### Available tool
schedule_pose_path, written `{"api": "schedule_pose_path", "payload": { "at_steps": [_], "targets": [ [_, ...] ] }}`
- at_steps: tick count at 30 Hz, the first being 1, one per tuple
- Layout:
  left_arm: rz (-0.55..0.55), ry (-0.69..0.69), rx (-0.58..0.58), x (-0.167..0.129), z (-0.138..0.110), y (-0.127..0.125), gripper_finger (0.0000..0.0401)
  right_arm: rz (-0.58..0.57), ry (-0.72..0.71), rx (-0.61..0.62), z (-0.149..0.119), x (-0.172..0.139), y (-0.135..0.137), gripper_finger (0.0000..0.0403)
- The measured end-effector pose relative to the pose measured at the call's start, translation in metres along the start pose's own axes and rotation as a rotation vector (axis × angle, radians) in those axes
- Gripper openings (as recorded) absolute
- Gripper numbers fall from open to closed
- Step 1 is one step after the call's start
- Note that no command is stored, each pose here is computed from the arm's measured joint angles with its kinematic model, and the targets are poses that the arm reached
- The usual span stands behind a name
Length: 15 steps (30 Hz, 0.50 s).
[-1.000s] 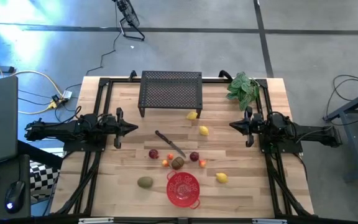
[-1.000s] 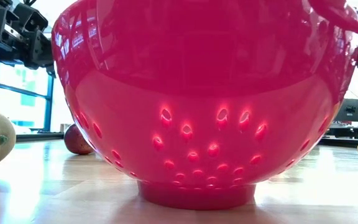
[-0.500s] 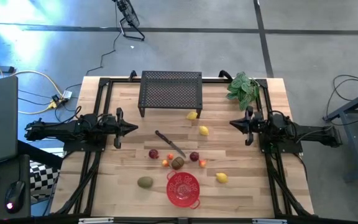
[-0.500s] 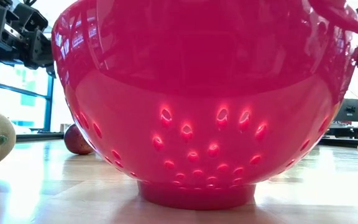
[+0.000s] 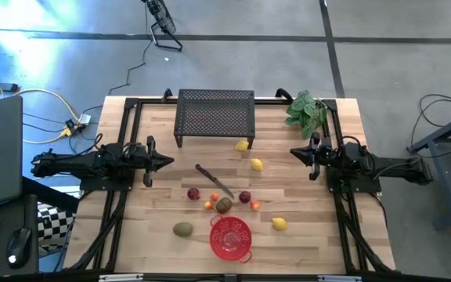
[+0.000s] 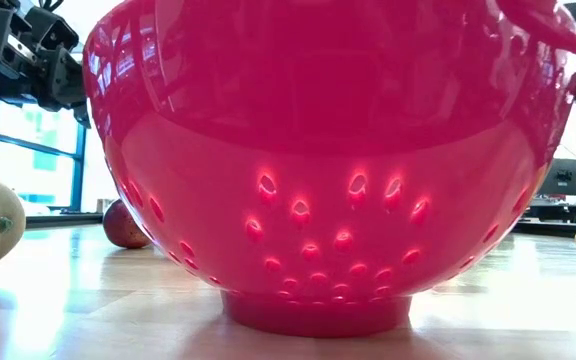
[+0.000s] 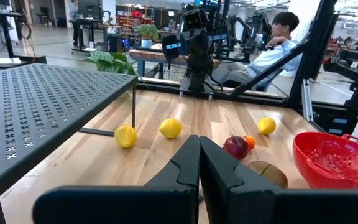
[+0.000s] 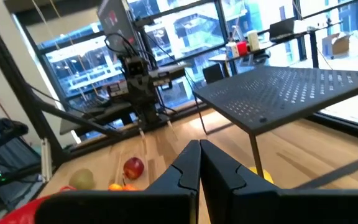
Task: Pick & Place Fruit
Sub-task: Put the colander on the shelf
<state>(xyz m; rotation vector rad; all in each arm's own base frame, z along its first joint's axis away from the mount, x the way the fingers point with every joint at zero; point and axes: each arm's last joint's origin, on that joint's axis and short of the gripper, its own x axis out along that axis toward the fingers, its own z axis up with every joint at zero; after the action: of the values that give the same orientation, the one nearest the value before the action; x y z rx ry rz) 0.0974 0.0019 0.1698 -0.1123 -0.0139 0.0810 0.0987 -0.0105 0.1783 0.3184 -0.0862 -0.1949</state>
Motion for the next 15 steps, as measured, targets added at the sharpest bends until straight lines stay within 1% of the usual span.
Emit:
{"api": "schedule_pose_path", "payload": {
  "at_steps": [8,15],
  "targets": [
    [0.0,0.0,-0.002,0.0,0.0,0.0,0.0,-0.042,0.07,-0.012,0.004,0.009,0.002,0.0002],
    [0.001,0.0,-0.002,0.0,0.0,0.0,0.0,-0.056,0.125,-0.027,0.017,0.02,0.008,0.0002]
  ]
}}
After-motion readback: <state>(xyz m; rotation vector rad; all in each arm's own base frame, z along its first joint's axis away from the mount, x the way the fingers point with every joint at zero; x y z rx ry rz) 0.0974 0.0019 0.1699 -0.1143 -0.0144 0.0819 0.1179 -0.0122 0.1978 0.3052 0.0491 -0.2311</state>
